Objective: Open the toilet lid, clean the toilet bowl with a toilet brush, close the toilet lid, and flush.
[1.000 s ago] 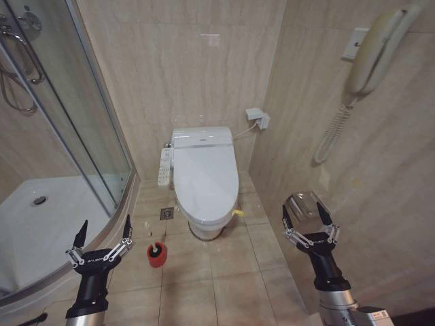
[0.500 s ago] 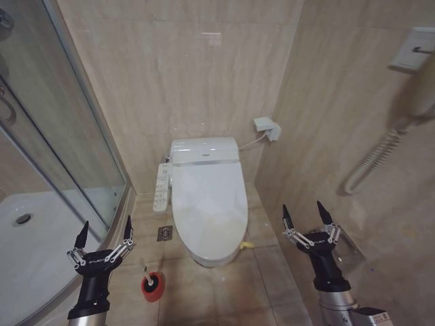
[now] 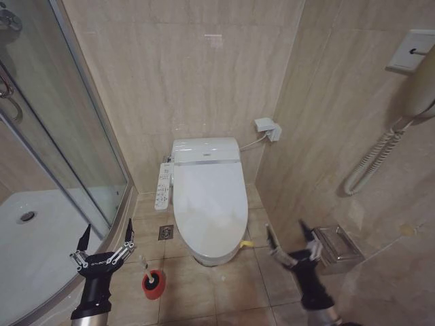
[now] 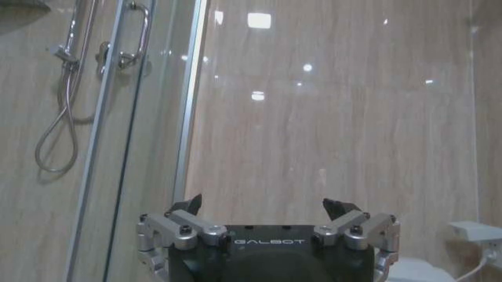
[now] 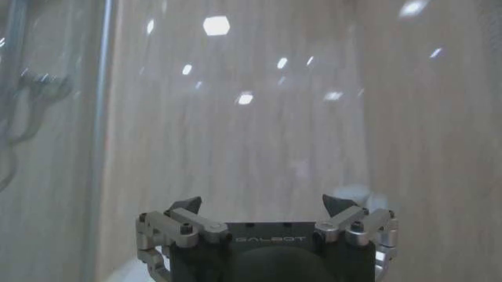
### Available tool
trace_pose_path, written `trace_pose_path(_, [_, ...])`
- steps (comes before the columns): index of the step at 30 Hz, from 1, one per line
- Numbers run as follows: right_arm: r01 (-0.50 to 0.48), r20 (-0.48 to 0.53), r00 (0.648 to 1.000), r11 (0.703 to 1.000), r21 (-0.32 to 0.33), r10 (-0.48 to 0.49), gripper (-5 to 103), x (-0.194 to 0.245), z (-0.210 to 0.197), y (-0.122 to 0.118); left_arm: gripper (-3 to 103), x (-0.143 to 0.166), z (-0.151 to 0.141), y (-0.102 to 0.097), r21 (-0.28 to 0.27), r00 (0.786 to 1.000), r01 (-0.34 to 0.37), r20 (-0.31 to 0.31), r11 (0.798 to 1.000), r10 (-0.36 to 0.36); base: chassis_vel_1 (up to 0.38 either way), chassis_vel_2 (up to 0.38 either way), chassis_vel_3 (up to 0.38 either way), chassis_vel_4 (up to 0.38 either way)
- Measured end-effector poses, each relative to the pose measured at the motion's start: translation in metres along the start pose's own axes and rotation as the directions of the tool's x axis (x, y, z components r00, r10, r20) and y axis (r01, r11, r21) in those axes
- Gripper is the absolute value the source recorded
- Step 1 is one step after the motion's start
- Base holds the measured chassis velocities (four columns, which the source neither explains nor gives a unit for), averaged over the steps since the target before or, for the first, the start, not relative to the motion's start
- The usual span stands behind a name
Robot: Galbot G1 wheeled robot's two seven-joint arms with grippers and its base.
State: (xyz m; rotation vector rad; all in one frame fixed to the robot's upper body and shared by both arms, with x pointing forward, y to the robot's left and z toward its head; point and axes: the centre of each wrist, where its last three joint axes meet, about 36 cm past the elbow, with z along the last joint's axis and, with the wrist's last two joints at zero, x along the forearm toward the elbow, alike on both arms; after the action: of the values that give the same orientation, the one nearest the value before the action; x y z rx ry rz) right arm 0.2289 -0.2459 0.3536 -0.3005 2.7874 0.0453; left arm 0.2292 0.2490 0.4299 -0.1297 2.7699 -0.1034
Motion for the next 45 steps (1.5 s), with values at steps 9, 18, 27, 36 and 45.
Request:
trace_pose_path(9, [0.077,-0.132,0.988,0.997,0.017,-0.074,100,0.017,0.075,0.013,100,-0.002,0.01,0.009,-0.012,1.0,0.009,-0.011,1.0,-0.009,0.0,0.0,0.0,0.0])
trace_pose_path(18, [0.125,-0.218,0.971,0.986,0.108,-0.099,100,0.021,0.136,-0.007,100,0.0,0.018,0.015,-0.019,0.999,0.026,-0.021,0.999,-0.026,0.0,0.0,0.0,0.0])
trace_pose_path(27, [0.117,-0.247,0.967,0.968,0.224,-0.06,100,0.002,0.187,-0.028,100,0.001,0.033,0.016,-0.019,0.998,0.045,-0.043,0.999,-0.046,0.0,0.0,0.0,0.0])
trace_pose_path(36, [0.127,-0.264,0.963,0.953,0.274,-0.053,100,-0.023,0.218,-0.059,100,0.002,0.042,0.018,-0.026,0.996,0.066,-0.066,0.997,-0.067,0.0,0.0,0.0,0.0])
trace_pose_path(45, [0.148,-0.277,0.959,0.945,0.293,-0.064,100,-0.042,0.23,-0.079,100,0.003,0.05,0.018,-0.036,0.993,0.082,-0.082,0.996,-0.085,0.0,0.0,0.0,0.0])
